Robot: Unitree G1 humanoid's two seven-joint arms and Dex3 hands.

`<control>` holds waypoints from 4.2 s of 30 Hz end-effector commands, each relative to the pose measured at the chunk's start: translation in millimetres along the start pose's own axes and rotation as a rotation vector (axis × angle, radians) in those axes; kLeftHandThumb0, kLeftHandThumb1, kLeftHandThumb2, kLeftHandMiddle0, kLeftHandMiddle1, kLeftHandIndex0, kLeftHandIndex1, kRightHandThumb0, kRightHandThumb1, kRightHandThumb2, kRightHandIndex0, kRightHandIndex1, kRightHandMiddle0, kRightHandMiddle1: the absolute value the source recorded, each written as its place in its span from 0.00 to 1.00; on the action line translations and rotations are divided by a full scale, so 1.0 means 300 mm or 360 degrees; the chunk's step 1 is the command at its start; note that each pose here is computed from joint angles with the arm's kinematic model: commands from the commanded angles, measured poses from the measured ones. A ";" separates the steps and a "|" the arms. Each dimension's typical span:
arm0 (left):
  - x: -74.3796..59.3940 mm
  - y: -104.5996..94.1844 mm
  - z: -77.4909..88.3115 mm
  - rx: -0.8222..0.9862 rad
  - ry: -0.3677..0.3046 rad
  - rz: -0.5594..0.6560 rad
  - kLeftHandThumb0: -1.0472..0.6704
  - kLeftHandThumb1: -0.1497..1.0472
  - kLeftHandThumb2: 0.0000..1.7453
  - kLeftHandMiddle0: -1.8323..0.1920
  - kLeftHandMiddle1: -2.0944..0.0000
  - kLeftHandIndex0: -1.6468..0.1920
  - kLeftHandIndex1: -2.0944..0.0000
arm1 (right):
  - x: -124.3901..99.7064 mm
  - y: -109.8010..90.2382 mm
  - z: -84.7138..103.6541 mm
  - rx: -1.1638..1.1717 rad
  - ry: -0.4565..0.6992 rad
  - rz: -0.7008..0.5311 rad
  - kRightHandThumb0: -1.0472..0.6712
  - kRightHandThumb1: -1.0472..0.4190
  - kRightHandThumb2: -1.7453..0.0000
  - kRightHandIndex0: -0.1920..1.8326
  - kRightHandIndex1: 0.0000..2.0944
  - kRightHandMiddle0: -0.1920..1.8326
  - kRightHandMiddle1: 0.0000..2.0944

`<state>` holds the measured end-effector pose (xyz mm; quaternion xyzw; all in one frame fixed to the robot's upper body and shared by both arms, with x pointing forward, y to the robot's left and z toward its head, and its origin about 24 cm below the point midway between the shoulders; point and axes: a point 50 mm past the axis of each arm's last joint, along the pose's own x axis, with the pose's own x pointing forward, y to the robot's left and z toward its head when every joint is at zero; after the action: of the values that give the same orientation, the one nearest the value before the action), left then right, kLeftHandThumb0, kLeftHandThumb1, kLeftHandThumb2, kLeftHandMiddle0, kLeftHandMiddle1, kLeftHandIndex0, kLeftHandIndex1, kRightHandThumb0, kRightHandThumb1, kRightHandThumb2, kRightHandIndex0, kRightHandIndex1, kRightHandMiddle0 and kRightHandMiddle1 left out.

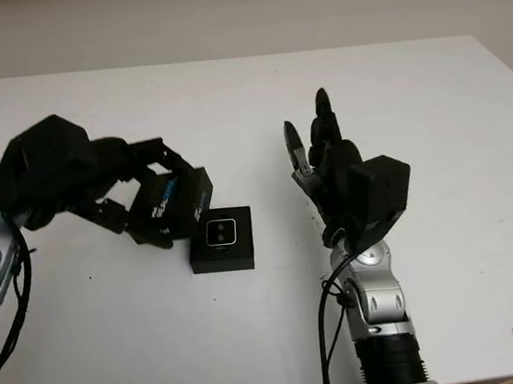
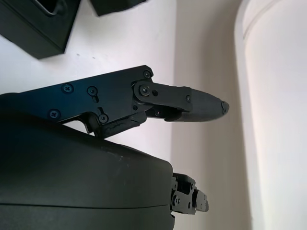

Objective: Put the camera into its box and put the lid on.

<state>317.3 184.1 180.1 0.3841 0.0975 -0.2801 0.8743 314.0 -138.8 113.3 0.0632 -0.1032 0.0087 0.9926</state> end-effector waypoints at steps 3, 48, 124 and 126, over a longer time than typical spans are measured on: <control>0.000 -0.033 0.013 -0.0055 -0.0039 0.0060 0.46 0.92 0.03 0.67 0.23 0.73 0.28 | 0.007 0.019 0.011 0.0034 -0.0038 -0.0001 0.22 0.00 0.65 0.00 0.00 0.00 0.00; 0.057 -0.098 0.050 -0.0011 -0.0157 0.0188 0.49 0.90 0.03 0.64 0.20 0.72 0.23 | -0.010 0.059 -0.014 0.0064 -0.0010 -0.0030 0.23 0.00 0.71 0.00 0.00 0.00 0.00; 0.092 -0.269 0.063 -0.0020 -0.0077 -0.0048 0.49 0.90 0.03 0.58 0.15 0.72 0.15 | -0.019 0.101 -0.050 0.0152 0.0050 -0.0093 0.22 0.00 0.75 0.00 0.00 0.00 0.02; 0.093 -0.272 0.067 0.0020 -0.0073 -0.0039 0.47 0.90 0.03 0.56 0.17 0.71 0.16 | -0.019 0.102 -0.051 0.0148 0.0055 -0.0093 0.21 0.00 0.75 0.00 0.00 0.00 0.02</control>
<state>300.5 127.8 143.6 0.3834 0.0713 -0.2583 0.8839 313.4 -114.2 104.0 0.0932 -0.0882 -0.0163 0.9916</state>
